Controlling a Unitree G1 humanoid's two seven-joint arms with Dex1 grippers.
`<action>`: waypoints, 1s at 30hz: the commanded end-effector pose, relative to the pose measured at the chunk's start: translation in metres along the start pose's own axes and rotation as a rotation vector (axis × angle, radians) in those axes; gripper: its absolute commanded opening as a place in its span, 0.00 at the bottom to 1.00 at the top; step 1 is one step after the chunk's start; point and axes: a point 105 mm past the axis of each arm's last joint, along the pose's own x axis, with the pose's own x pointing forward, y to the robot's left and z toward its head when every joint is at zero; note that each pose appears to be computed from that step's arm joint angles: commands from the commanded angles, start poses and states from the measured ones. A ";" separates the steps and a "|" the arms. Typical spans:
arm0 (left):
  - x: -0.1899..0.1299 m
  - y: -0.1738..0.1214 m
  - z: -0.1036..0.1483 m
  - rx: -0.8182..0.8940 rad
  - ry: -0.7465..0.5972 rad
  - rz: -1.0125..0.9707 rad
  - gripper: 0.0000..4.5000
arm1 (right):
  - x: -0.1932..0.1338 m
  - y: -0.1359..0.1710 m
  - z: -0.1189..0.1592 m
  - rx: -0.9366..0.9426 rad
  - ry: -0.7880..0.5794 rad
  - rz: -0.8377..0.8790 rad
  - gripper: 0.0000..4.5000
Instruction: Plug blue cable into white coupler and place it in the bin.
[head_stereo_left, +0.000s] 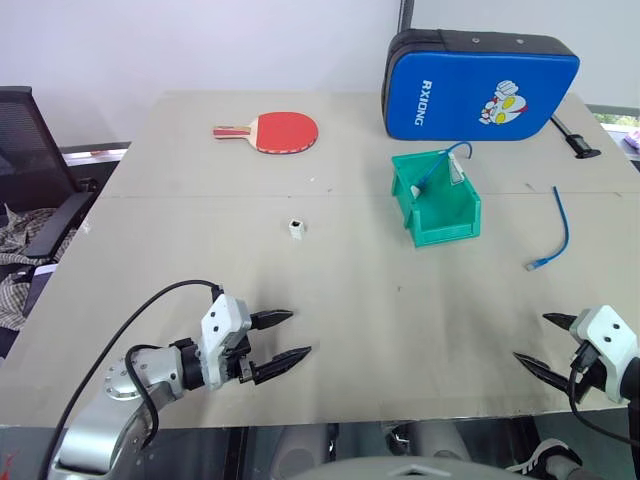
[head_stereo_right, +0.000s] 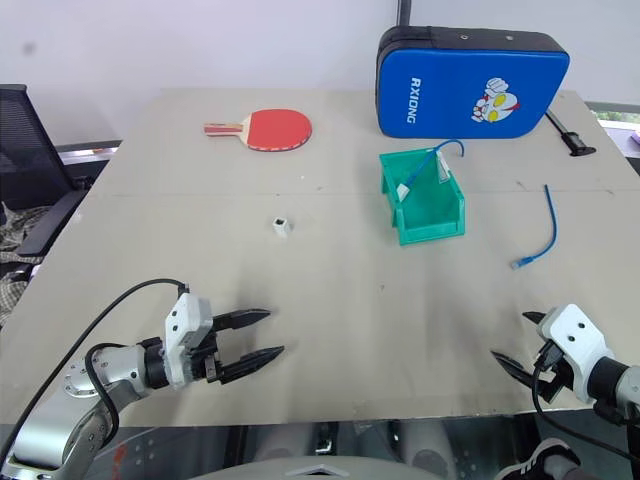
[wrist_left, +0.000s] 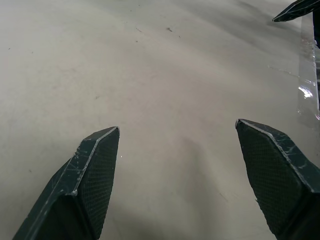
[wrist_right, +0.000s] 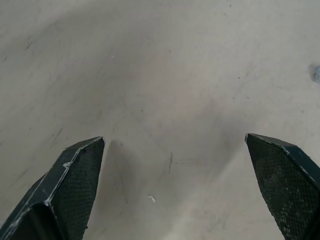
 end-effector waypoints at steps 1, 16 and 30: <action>0.009 0.001 0.022 0.022 -0.075 -0.007 0.85 | 0.002 -0.010 0.027 -0.039 -0.078 -0.032 0.99; 0.039 -0.021 0.068 0.099 -0.195 -0.190 0.85 | 0.021 -0.104 0.056 -0.437 0.258 0.083 0.49; 0.039 -0.026 0.063 0.115 -0.198 -0.155 0.85 | 0.074 -0.145 0.037 -0.579 0.472 0.239 0.19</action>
